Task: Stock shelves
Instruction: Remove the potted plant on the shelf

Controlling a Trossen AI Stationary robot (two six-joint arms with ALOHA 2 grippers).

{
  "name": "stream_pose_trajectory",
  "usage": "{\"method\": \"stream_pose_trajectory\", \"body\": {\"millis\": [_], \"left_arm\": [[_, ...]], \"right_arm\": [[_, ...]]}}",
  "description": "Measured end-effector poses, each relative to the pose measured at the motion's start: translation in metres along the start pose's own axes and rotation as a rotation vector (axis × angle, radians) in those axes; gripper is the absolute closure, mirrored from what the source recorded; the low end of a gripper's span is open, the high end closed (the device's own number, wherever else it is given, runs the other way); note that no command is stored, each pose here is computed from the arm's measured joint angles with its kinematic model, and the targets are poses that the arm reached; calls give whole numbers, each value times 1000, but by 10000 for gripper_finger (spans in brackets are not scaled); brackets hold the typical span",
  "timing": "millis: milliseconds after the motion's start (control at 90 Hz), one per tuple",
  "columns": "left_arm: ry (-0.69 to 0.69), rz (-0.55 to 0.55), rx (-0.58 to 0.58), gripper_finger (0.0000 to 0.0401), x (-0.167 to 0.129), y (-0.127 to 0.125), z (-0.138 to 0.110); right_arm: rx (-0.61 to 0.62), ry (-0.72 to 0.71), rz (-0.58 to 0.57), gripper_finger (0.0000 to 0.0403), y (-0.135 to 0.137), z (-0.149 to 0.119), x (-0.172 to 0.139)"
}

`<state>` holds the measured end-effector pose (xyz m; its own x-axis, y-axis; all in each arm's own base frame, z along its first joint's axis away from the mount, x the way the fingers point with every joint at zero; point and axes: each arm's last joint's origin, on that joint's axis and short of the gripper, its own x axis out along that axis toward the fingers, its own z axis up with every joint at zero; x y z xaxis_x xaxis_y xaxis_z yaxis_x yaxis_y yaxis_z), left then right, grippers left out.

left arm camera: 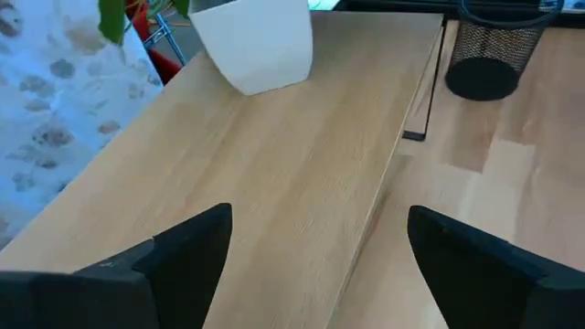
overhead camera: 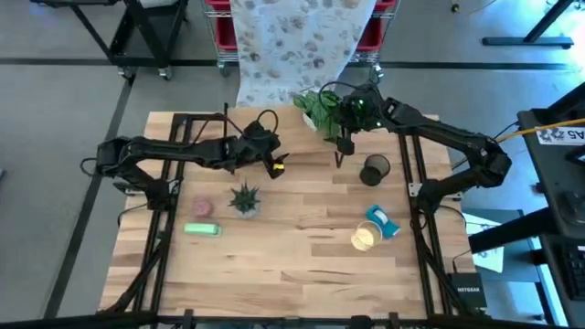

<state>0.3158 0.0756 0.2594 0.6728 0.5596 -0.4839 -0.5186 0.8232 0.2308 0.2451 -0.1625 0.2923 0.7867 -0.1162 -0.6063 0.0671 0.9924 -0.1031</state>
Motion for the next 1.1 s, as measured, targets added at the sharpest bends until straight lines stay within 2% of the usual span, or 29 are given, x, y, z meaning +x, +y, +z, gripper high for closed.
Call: {"method": "stream_pose_trajectory", "body": {"millis": [211, 289, 433, 600, 800, 978, 1100], "left_arm": [[0, 32, -3, 87, 0, 1, 0], [0, 50, -3, 87, 0, 2, 0], [-10, 55, -8, 87, 0, 2, 1], [-48, 57, 12, 87, 2, 6, 5], [-79, -50, 36, 87, 9, 21, 8], [-89, -50, 84, 87, 14, 35, 8], [-97, -96, 98, 87, 17, 44, 8]], "right_arm": [[36, -38, 113, 52, 5, 1, -3], [39, -36, 121, 52, 7, 1, -8], [26, 69, 51, 52, 8, 4, -21], [-5, 153, -130, 52, 1, 9, -28], [-50, 208, -140, 52, -4, 4, -12], [-81, 207, -164, 52, -12, 2, 7], [-120, 177, -174, 52, -16, 4, 15]]}}
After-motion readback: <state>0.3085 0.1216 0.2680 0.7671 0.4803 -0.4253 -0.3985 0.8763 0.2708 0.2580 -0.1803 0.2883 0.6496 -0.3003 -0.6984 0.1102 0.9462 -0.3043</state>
